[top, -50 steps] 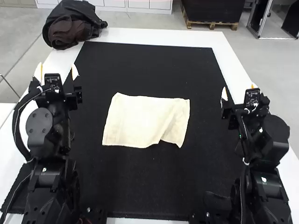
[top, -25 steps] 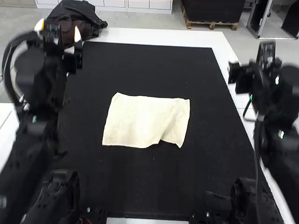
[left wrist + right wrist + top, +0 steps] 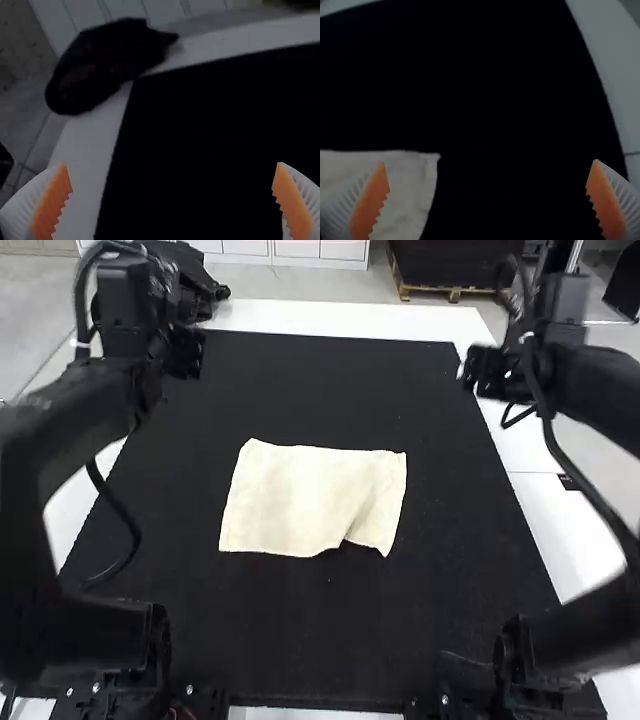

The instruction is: Fold the towel.

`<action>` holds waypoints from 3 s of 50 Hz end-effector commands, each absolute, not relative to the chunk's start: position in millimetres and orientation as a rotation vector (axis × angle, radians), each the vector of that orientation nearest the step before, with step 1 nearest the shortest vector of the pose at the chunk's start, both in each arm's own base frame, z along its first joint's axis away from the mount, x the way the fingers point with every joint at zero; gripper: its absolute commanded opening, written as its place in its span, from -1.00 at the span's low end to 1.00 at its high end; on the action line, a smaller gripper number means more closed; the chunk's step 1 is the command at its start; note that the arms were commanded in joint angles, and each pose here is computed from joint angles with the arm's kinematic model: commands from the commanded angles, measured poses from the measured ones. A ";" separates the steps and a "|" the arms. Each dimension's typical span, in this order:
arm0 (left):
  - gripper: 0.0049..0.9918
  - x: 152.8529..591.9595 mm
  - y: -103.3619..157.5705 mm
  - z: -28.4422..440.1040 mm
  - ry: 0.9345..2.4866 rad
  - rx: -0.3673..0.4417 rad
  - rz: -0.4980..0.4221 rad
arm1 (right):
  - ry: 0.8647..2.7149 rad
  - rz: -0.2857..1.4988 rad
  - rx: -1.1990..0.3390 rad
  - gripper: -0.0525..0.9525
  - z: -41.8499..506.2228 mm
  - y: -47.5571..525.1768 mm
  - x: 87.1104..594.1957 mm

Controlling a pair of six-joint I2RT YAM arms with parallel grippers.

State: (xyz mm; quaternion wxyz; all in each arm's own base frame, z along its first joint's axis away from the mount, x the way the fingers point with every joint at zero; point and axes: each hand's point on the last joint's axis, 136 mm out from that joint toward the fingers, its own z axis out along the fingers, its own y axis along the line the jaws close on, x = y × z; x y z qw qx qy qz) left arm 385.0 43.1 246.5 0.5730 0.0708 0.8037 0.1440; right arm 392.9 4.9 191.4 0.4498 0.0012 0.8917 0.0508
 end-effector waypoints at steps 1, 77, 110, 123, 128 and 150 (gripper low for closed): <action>0.93 392.3 34.8 225.3 1.961 0.221 0.289 | 2.260 0.239 -0.004 0.92 178.2 28.9 397.9; 0.93 422.4 -17.5 71.4 2.243 0.234 -0.204 | 2.409 0.419 -0.083 0.91 32.2 113.1 426.7; 0.93 449.7 -16.2 28.1 2.326 0.215 -0.230 | 2.419 0.412 -0.102 0.91 12.8 117.0 444.5; 0.92 453.4 -16.4 14.6 2.336 0.212 -0.232 | 2.424 0.409 -0.107 0.91 6.6 118.3 451.8; 0.92 453.0 -15.7 9.0 2.345 0.209 -0.234 | 2.426 0.410 -0.114 0.91 4.5 121.3 453.3; 0.82 454.4 -16.1 -7.3 2.366 0.235 -0.215 | 2.469 0.399 -0.123 0.91 -13.2 126.6 448.0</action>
